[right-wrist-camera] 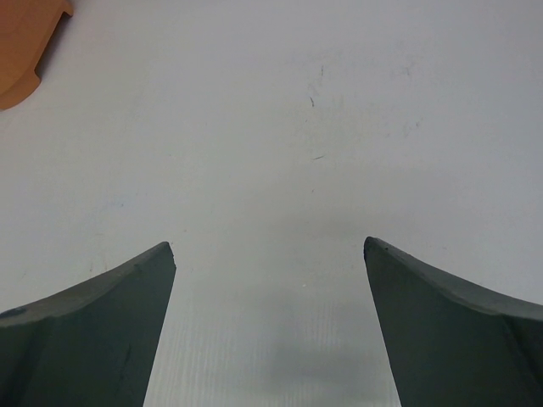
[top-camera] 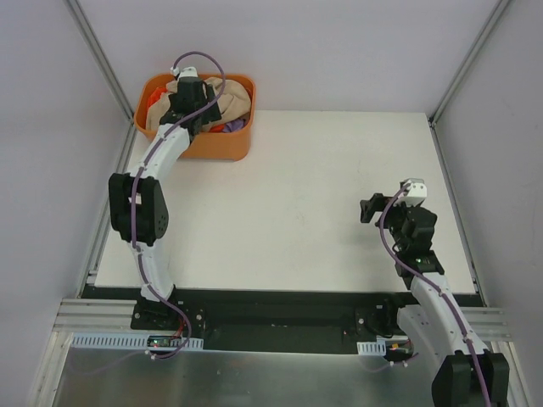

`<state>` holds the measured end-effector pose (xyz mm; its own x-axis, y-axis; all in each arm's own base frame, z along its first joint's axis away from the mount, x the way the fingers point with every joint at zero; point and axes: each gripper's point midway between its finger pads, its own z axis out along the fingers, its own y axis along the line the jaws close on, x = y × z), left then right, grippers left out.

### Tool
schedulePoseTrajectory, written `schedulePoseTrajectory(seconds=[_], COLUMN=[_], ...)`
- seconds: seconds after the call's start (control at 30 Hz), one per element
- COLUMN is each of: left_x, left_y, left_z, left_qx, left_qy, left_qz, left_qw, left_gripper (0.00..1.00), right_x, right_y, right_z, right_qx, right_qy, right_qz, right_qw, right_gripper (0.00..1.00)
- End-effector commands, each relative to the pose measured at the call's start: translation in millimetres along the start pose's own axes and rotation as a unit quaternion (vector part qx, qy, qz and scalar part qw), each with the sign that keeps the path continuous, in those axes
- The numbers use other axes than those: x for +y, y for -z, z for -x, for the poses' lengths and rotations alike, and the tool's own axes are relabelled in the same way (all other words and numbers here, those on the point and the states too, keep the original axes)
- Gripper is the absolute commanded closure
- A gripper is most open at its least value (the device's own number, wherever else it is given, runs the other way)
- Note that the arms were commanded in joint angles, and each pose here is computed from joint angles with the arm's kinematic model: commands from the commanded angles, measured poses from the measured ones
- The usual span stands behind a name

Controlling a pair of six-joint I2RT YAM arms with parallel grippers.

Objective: Fold and stack the t-shirts
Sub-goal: Grab crumpled tshirt from bin with the left arm

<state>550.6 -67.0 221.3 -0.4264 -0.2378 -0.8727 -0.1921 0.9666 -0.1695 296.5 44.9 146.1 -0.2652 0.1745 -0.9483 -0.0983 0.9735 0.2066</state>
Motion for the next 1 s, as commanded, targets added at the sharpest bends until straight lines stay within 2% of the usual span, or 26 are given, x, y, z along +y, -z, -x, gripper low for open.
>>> schedulePoseTrajectory(seconds=[0.0,0.13,0.2,0.23,0.3,0.33,0.47,0.63,0.77,0.87,0.97], left_x=[-6,-7,-7,-8,-9,-10,-22,-45,-83,-98,-112], left_y=[-19,-41,-49,-51,-52,-48,-9,79,173,241,306], left_z=[17,21,20,20,22,30,77,146,180,199,203], left_qx=[0.003,-0.003,0.000,0.001,0.003,-0.004,-0.051,-0.126,-0.160,-0.188,-0.195], left_qy=[-0.027,-0.045,-0.056,-0.059,-0.066,-0.068,-0.062,-0.025,-0.017,-0.007,-0.003], left_qz=[-0.004,0.005,0.009,0.009,0.007,0.006,-0.025,-0.099,-0.244,-0.317,-0.399], left_qw=[1.000,0.999,0.998,0.998,0.998,0.998,0.996,0.987,0.956,0.929,0.896], left_gripper=[0.31,0.36,0.45,0.56,0.90,1.00,1.00,1.00,1.00,1.00,1.00], right_x=[15,14,12,12,10,10,9,8,11,8,6], right_y=[-3,-5,-4,-3,-1,-1,1,2,4,5,6], right_z=[19,17,16,16,17,18,22,23,23,24,27], right_qx=[-0.010,0.001,0.005,0.006,0.002,-0.001,-0.010,-0.011,-0.014,-0.018,-0.025], right_qy=[0.009,0.008,0.011,0.013,0.014,0.015,0.014,0.016,0.013,0.010,0.003], right_qz=[0.035,0.033,0.028,0.027,0.023,0.022,0.017,0.015,0.021,0.014,0.005], right_qw=[0.999,0.999,1.000,1.000,1.000,1.000,1.000,1.000,1.000,1.000,1.000], right_gripper=[0.04,0.04,0.04,0.04,0.04,0.04,0.04,0.04,0.04,0.04,0.04])
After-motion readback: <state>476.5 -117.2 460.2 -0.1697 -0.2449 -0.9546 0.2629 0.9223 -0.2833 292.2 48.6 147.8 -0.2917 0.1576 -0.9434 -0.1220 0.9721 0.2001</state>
